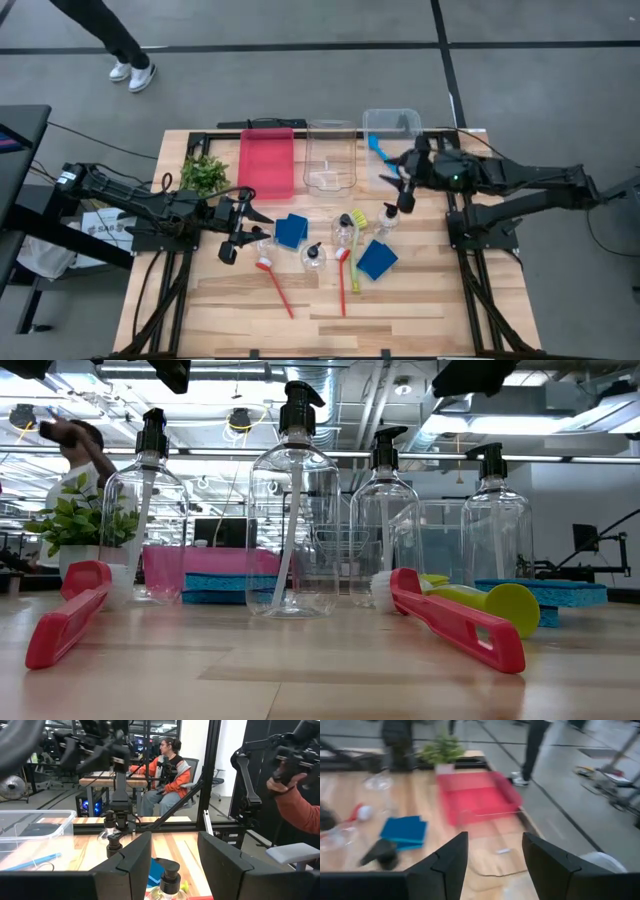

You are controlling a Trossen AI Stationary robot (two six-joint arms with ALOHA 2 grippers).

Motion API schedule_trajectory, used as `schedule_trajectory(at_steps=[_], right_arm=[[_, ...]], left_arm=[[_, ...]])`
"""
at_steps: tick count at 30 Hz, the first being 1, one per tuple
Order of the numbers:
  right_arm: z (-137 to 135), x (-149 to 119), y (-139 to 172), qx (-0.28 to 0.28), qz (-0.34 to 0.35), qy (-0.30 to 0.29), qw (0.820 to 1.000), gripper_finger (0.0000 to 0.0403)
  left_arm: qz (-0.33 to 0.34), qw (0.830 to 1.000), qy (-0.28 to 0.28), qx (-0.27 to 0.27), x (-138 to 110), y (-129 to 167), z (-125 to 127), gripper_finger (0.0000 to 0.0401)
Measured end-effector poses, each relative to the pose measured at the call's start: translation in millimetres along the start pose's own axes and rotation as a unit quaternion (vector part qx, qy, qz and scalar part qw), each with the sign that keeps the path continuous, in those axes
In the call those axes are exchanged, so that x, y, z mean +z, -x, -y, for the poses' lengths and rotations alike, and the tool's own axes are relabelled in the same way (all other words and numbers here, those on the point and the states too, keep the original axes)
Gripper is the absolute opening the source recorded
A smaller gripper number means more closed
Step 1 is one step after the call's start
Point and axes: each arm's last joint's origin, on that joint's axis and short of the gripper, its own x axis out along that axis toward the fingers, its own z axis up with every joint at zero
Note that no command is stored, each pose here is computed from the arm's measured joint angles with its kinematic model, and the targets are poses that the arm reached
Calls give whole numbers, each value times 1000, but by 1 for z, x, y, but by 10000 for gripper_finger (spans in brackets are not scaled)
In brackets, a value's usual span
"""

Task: Pick & Place Kitchen Sink Supplies
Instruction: Put the red dishwashing brush into the white transparent bin

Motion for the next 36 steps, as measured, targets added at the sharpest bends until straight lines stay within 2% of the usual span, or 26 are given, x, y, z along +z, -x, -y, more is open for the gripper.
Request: schedule_trajectory(at_steps=[8, 11, 14, 20, 26, 31, 36], right_arm=[[-21, -5, 5, 56, 18, -4, 998, 182], [-25, -13, 9, 63, 57, -16, 996, 182], [-28, -29, 13, 63, 81, -25, 994, 182], [-37, -59, 16, 98, 132, -42, 986, 182], [-50, -80, 14, 129, 180, -32, 975, 182], [-56, -84, 16, 141, 205, -9, 968, 182], [-58, -84, 18, 150, 209, -8, 966, 182]], left_arm=[[0, 1000, 0, 0, 0, 0, 0, 163], [0, 1000, 0, 0, 0, 0, 0, 163], [0, 1000, 0, 0, 0, 0, 0, 163], [-1, 1000, 0, 0, 0, 0, 0, 163], [-16, 1000, -8, 0, -7, -8, 1, 163], [-17, 1000, -18, 0, -14, -19, 2, 163], [-15, 998, -59, 0, -15, -29, 3, 163]])
